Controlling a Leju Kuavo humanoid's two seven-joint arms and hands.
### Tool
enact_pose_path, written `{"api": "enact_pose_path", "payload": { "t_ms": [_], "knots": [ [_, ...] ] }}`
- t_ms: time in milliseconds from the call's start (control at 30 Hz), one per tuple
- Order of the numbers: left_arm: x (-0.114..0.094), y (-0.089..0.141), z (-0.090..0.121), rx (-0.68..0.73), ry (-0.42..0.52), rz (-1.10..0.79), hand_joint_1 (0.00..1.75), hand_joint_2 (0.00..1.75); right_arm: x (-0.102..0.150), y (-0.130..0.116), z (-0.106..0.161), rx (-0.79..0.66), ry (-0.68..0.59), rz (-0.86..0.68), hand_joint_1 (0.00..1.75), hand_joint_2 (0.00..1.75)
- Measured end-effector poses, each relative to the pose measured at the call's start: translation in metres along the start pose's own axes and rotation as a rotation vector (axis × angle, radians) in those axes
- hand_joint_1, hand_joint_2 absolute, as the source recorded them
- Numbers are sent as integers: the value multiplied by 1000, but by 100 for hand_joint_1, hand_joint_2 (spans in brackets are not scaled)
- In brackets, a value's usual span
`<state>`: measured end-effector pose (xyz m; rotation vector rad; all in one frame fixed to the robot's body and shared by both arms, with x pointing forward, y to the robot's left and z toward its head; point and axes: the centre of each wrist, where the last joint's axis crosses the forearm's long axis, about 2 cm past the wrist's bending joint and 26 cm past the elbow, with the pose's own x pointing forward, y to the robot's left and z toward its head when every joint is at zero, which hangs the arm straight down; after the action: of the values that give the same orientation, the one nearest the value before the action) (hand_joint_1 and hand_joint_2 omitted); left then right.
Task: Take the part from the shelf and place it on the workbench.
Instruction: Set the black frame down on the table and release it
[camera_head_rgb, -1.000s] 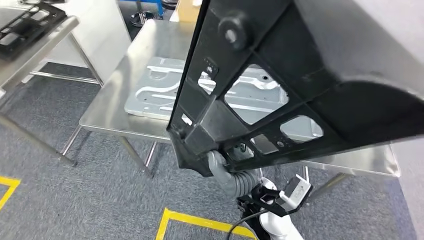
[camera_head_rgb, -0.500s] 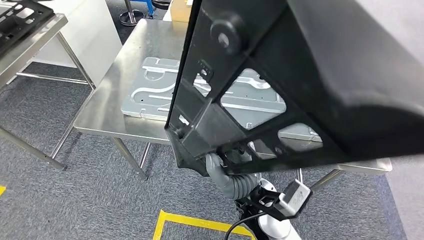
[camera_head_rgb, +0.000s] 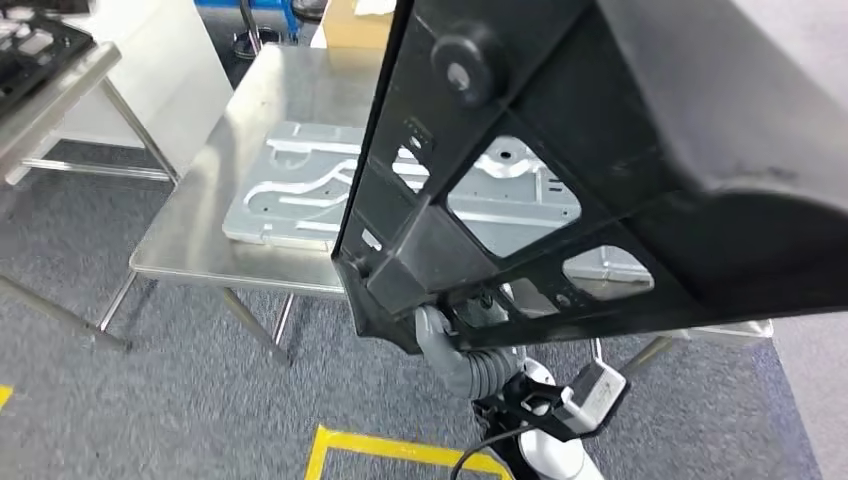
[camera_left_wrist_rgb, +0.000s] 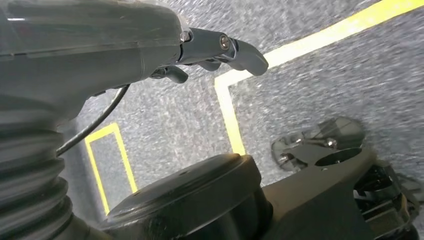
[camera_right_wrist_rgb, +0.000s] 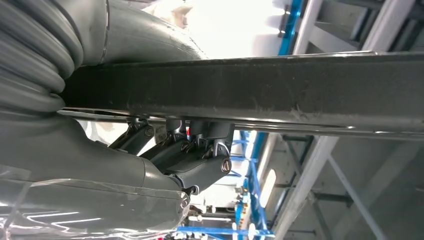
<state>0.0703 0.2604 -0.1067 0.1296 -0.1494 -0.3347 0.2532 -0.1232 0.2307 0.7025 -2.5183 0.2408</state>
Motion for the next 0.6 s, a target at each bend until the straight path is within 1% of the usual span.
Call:
{"api": "enact_pose_path", "payload": {
  "t_ms": [167, 333, 467, 600],
  "knots": [
    [4, 4, 0, 9, -18, 9, 0, 175, 0, 3, 7, 4, 16, 0, 173, 175],
    [-2, 0, 0, 3, -4, 9, 0, 175, 1, 4, 6, 9, 16, -1, 173, 175],
    [-1, -3, 0, 3, -5, 12, 0, 175, 2, 4, 4, 16, 22, 1, 173, 175],
    [-3, -5, 1, -3, -1, 17, 0, 175, 3, 1, 3, 18, 15, 46, 173, 175]
  ]
}}
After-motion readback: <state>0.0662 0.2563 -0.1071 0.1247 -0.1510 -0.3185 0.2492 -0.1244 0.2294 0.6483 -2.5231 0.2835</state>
